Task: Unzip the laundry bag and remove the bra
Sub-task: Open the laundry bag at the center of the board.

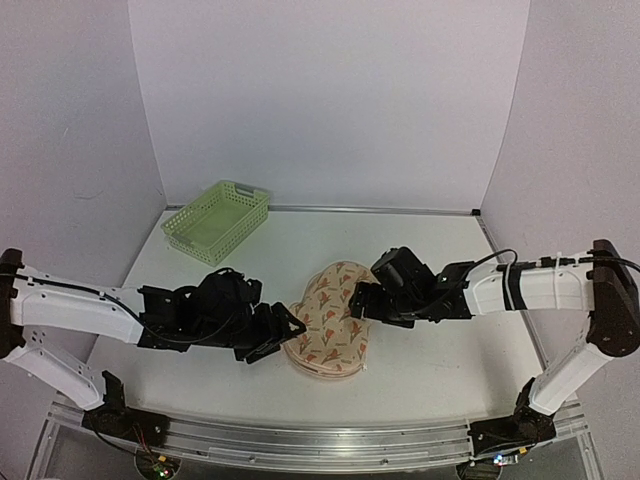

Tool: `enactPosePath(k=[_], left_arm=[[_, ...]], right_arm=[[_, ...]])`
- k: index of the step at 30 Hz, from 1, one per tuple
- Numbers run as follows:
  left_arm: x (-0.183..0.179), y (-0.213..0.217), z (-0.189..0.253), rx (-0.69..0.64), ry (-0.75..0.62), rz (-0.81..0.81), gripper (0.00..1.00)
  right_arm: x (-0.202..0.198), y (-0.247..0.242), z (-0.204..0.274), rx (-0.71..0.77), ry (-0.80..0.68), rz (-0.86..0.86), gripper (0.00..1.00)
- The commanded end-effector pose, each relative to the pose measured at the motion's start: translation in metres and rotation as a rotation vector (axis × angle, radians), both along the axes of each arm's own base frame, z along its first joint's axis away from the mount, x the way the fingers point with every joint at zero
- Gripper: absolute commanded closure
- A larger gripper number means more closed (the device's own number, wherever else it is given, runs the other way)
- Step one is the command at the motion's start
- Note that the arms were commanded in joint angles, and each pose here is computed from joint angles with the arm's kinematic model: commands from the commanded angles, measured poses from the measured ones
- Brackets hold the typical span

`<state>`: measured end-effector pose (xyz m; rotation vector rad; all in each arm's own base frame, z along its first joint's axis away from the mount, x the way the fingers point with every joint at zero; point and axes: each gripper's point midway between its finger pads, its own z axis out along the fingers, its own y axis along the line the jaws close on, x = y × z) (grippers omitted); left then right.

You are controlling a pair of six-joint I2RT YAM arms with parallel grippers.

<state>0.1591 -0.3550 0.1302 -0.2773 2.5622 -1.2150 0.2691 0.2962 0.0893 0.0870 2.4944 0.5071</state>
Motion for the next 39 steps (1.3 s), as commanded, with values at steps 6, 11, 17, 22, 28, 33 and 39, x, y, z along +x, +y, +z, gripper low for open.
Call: enactPosePath(k=[6,11,17,22,28,33,39], left_arm=[[0.06,0.031,0.027,0.216,-0.208,-0.004,0.26],[0.098,0.027,0.03,0.271,-0.282,-0.091,0.26],[0.128,0.01,0.005,0.288,-0.253,-0.206,0.27],[0.138,-0.011,-0.011,0.275,-0.249,-0.304,0.27],[0.146,-0.026,-0.032,0.221,-0.208,-0.372,0.32],[0.146,-0.031,-0.037,0.181,-0.183,-0.391,0.36],[0.145,-0.029,-0.034,0.163,-0.18,-0.381,0.47]], right_arm=[[0.014,0.013,0.033,0.063,-0.083,0.019,0.09],[0.01,0.006,0.034,0.061,-0.09,0.021,0.09],[0.002,-0.001,0.032,0.064,-0.082,0.028,0.1],[-0.004,-0.006,0.029,0.072,-0.068,0.025,0.1],[-0.009,-0.008,0.023,0.077,-0.047,0.024,0.11],[-0.01,-0.007,0.023,0.09,-0.041,0.027,0.11],[-0.012,-0.007,0.017,0.094,-0.029,0.026,0.11]])
